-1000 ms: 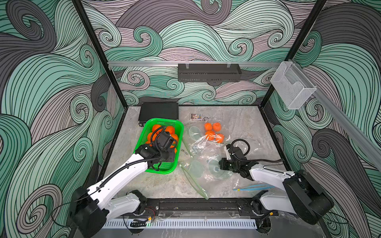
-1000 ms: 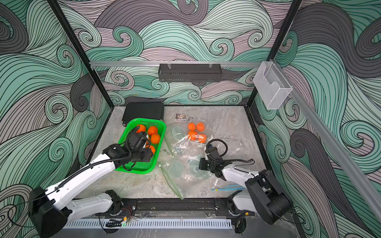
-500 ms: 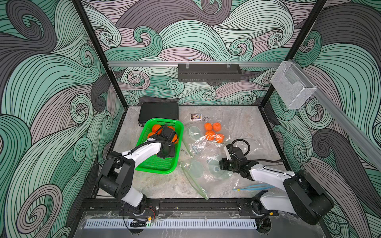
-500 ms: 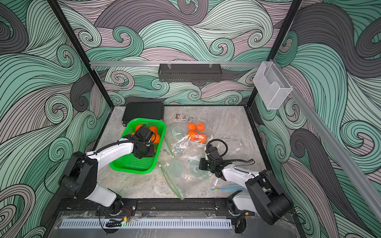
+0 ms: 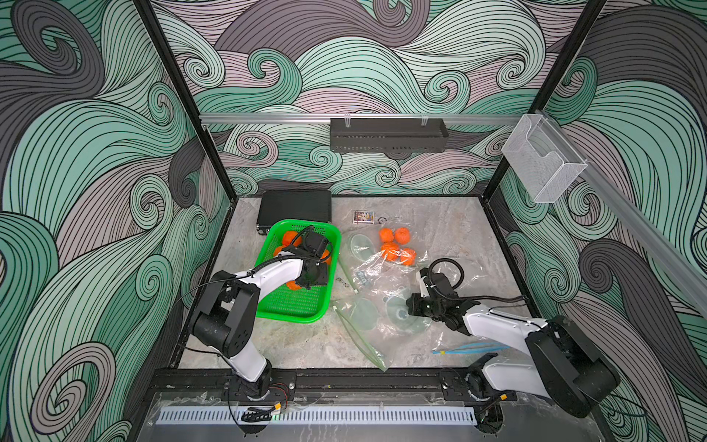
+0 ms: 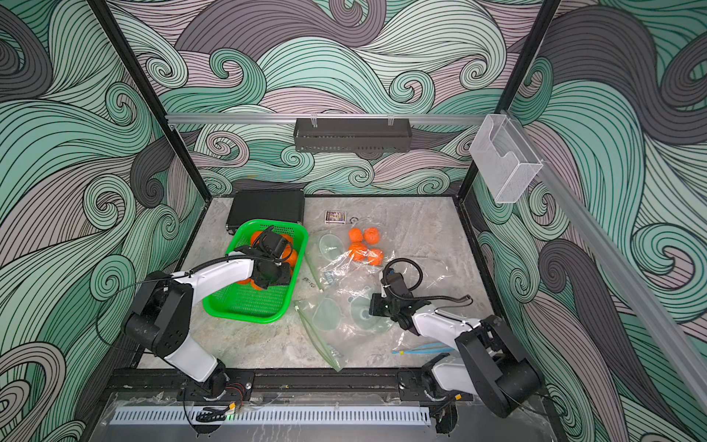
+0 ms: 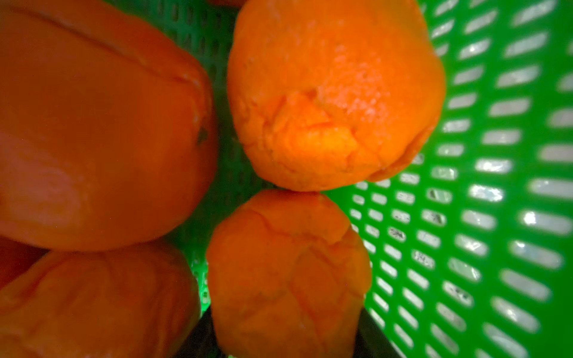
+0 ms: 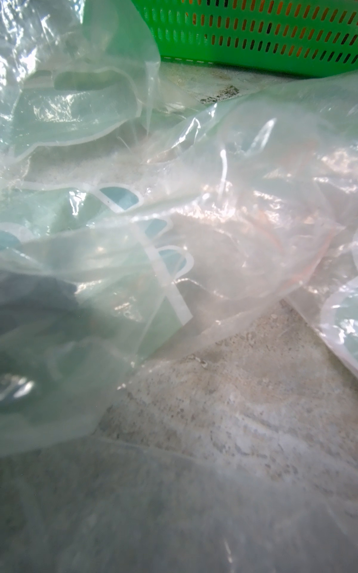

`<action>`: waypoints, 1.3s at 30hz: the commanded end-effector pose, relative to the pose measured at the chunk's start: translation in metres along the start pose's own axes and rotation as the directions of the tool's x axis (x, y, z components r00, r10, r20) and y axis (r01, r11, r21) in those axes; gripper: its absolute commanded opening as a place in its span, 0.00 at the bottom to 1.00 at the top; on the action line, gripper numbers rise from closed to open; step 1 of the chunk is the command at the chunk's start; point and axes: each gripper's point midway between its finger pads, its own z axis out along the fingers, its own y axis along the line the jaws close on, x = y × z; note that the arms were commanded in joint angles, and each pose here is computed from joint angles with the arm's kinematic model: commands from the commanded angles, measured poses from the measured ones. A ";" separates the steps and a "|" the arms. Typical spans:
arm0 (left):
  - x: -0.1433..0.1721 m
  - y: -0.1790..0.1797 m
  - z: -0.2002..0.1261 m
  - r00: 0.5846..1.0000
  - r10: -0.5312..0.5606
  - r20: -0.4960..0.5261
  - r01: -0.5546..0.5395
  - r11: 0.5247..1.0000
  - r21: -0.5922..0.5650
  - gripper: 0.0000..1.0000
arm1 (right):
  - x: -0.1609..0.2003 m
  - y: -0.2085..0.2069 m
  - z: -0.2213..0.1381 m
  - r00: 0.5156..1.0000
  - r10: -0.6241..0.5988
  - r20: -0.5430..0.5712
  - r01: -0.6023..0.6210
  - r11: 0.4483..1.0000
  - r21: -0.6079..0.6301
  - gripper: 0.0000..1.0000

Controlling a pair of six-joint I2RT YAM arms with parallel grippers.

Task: Open the zip-top bag and take out the orange
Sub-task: Place the orange in the basket.

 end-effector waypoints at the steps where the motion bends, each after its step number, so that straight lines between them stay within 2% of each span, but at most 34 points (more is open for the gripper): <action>1: -0.015 -0.003 0.000 1.000 0.000 0.027 0.000 1.000 0.004 0.55 | 0.014 -0.008 0.001 0.999 0.005 -0.044 -0.003 1.000 0.031 0.06; 6: -0.030 -0.005 0.002 0.999 -0.010 0.042 0.010 1.000 0.001 0.55 | 0.014 -0.008 0.001 0.999 0.006 -0.045 -0.004 1.000 0.031 0.06; 16: -0.040 -0.008 0.013 0.999 -0.013 0.030 0.013 1.000 0.010 0.56 | 0.015 -0.008 0.002 0.999 0.006 -0.050 -0.004 1.000 0.030 0.06; 22: -0.046 -0.011 0.004 0.998 -0.014 0.053 0.012 0.999 0.037 0.64 | 0.015 -0.008 0.002 0.999 0.005 -0.050 -0.004 1.000 0.028 0.06; 29: -0.037 -0.012 0.000 1.000 -0.007 0.010 0.007 0.999 0.052 0.76 | 0.015 -0.007 0.002 0.999 0.005 -0.050 -0.004 1.000 0.028 0.06; 39: -0.045 -0.013 -0.031 1.000 0.008 0.028 -0.010 0.999 0.053 0.76 | 0.014 -0.007 0.001 0.999 0.004 -0.049 -0.003 1.000 0.025 0.06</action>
